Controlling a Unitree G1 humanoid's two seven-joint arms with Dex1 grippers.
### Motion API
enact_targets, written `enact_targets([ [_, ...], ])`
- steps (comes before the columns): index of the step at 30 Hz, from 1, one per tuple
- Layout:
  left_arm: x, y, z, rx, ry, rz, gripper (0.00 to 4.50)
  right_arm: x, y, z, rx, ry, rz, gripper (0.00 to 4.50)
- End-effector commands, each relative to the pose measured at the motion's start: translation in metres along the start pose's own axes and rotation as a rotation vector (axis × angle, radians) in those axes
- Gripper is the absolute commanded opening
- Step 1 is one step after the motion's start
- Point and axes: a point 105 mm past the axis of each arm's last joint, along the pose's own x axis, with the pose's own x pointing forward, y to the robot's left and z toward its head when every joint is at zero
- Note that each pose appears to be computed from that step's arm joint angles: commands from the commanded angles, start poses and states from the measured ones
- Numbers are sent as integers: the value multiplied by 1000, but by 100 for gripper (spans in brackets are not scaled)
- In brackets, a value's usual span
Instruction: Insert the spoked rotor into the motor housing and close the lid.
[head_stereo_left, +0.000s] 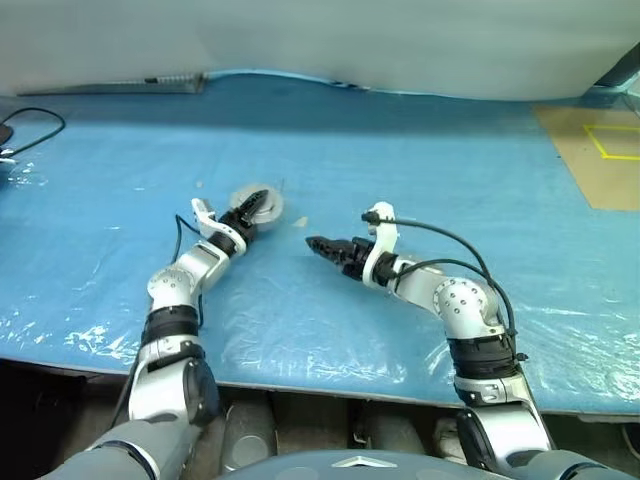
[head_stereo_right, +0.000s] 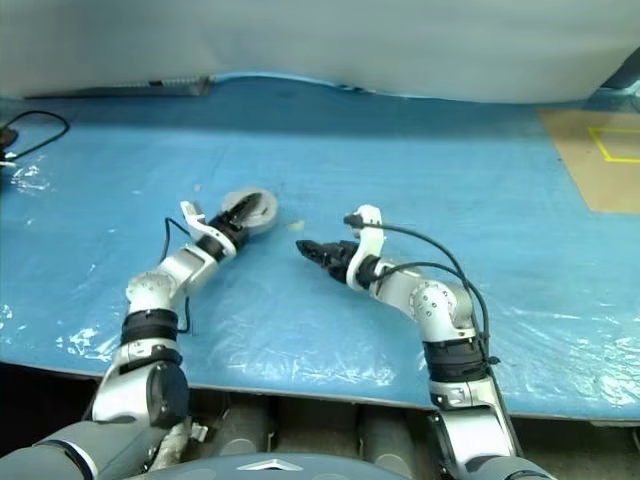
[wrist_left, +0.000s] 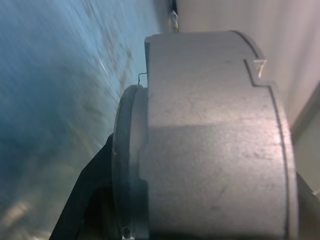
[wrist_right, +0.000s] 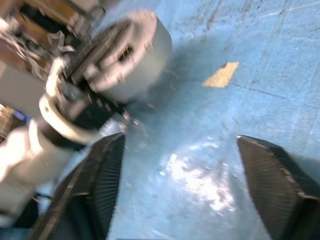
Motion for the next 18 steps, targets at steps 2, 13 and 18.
enact_targets([
  [2,25,-20,11,102,4,-50,243,2,6,17,-279,-132,-39,450],
  [13,60,-27,4,192,-1,53,243,3,2,18,-485,-213,-100,450],
  [18,59,-15,5,193,-14,146,278,2,0,17,-493,-214,-109,450],
])
